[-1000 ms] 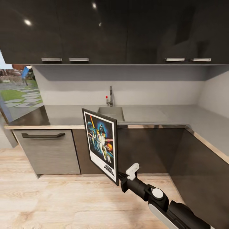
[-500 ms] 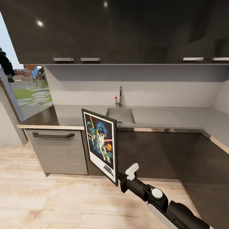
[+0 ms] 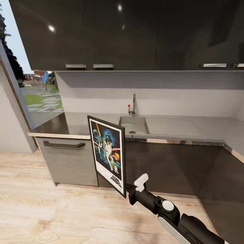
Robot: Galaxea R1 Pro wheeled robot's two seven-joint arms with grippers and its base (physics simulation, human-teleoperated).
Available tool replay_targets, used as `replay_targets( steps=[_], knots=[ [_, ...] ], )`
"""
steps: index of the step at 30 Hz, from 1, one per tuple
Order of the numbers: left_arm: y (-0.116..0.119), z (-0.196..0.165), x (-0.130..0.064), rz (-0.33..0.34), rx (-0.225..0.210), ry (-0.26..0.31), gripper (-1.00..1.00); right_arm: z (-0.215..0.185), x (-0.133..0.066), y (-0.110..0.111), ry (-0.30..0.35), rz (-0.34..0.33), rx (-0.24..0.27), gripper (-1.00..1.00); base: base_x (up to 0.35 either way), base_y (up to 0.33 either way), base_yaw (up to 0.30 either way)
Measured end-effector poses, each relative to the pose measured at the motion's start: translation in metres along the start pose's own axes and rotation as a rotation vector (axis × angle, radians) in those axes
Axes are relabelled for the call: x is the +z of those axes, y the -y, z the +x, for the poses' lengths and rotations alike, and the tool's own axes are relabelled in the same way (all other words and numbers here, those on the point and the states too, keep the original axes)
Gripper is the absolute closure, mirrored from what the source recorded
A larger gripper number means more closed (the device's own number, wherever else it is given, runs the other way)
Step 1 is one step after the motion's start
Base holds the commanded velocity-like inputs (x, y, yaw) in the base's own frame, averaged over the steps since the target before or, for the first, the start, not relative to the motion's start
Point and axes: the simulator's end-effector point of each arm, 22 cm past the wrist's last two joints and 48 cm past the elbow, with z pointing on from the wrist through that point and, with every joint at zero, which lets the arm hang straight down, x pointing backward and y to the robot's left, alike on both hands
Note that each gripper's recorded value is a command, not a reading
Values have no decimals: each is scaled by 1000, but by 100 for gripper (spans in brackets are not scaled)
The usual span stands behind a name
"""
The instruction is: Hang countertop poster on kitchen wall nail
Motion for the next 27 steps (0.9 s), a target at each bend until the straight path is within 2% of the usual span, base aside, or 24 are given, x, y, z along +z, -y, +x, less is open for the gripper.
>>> replay_targets(
  steps=[5,8,9,13,18,24,27],
  knots=[
    [13,-2,-4,23,23,-9,-100,-6,-3,2,1,4,-4,100,0,0,2],
    [29,-5,-6,53,60,-14,-100,-3,-11,14,-16,19,-17,100,0,0,0],
    [41,-5,-6,75,87,-18,-100,5,-21,23,-39,-3,-37,100,0,0,0],
    [55,-12,-10,99,119,-13,-100,11,-34,19,-68,-100,-50,100,0,0,0],
    [60,-16,-16,108,132,-15,-100,-4,-46,45,-52,-128,-19,100,0,0,0],
    [65,-18,-24,117,144,-20,-100,-14,-59,60,-44,-189,21,100,0,0,0],
    [70,-19,-27,126,155,-24,-100,-21,-64,68,-36,-191,34,100,0,0,0]
  ],
)
